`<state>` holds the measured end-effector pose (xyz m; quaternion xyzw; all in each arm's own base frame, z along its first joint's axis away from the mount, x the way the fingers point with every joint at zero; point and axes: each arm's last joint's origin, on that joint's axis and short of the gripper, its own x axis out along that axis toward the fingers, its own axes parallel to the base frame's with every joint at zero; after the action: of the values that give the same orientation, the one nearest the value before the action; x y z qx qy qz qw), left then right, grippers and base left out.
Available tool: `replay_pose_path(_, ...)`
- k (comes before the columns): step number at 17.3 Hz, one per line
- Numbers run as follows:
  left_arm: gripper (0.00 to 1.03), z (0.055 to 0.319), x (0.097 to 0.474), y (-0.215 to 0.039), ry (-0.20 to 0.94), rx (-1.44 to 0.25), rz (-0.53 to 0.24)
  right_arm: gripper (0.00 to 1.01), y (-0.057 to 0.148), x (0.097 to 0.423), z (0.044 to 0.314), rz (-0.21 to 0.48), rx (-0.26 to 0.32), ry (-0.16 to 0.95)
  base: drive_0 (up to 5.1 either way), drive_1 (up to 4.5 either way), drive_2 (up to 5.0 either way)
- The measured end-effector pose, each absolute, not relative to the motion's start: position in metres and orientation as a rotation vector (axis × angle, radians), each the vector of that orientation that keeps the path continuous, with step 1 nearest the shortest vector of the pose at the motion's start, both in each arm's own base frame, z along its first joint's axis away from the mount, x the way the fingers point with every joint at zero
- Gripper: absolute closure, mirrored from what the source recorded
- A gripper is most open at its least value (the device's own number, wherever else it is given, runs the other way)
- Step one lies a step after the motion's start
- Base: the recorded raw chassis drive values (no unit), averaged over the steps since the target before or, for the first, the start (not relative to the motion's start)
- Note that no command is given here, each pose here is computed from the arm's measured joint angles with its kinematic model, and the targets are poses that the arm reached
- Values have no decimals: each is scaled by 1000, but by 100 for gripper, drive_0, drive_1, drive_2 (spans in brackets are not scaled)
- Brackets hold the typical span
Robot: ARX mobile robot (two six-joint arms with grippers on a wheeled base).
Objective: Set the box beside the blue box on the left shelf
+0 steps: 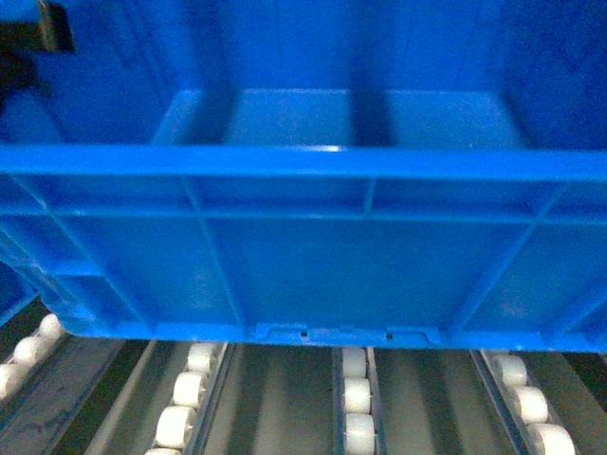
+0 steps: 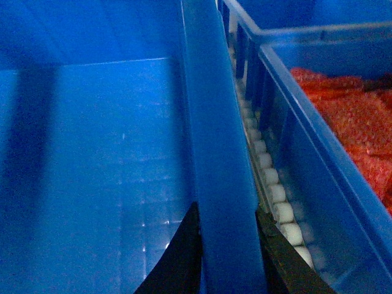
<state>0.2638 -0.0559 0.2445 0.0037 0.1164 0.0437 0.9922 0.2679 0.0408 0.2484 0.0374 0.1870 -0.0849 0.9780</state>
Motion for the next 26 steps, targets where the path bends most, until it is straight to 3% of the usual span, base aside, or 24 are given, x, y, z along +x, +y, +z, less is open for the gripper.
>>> replay_pose_path(3,88,216,281,-64,335,-9,48,87,32,272,233,-198,76,454,0,0,0)
replay_pose_path(7,88,198,302,-70,411,17,41,87,27,279,206,-207,123,546,0,0,0)
replay_pose_path(12,89,185,303,-67,562,43,37,87,32,272,188,-214,132,665,0,0,0)
replay_pose_path(16,89,185,304,-68,596,43,29,87,32,271,186,-229,125,694,0,0,0)
replay_pose_path(17,67,187,307,-68,553,10,44,67,32,276,189,-217,131,667,0,0,0)
replay_pose_path(22,32,208,312,-51,349,-67,158,33,34,283,211,-194,181,448,0,0,0)
replay_pose_path(25,7,216,309,-49,304,-89,174,8,34,282,212,-194,182,442,0,0,0)
replay_pose_path(26,4,215,308,-49,312,-88,169,1,35,282,212,-192,180,444,0,0,0)
